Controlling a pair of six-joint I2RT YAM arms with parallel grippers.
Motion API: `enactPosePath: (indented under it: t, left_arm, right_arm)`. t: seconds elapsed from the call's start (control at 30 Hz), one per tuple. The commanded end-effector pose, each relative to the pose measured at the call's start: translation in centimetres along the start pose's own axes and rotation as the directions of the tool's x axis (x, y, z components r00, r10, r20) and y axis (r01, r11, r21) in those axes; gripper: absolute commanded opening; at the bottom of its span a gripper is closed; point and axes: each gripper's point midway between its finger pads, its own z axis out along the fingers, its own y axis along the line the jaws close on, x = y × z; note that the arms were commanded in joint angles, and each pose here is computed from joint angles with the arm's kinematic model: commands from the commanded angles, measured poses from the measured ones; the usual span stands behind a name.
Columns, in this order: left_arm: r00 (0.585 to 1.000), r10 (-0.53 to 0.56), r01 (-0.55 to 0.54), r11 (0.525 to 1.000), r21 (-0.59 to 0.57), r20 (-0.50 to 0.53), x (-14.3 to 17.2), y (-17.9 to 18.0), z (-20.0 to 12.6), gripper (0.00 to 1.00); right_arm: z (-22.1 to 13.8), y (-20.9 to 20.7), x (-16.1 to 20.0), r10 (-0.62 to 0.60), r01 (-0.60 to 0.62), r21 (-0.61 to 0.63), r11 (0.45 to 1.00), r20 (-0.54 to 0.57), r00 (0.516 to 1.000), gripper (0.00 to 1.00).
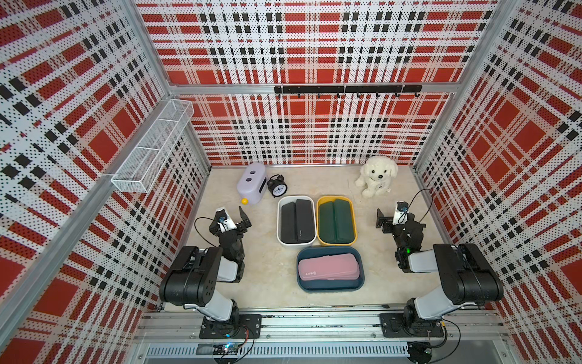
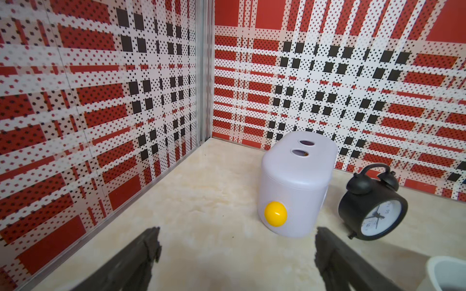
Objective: Place the pencil cases by color into the storage box
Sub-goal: Reset both arms
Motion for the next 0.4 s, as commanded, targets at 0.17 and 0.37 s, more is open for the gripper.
enactPosePath:
  t: [0.17,0.37]
  left_arm:
    - [1.0,0.006,-0.006,1.0,0.004,0.006,-0.18,0.04,-0.05,0.99]
    - [1.0,0.006,-0.006,1.0,0.003,0.008,-0.22,0.07,-0.04,0.99]
  right_arm:
    - [0.0,0.1,0.11,0.003,-0.003,-0.006,1.0,-0.008,1.0,1.0]
    - [-0.09,0.12,0.01,0.003,-0.003,-0.007,1.0,-0.003,1.0,1.0]
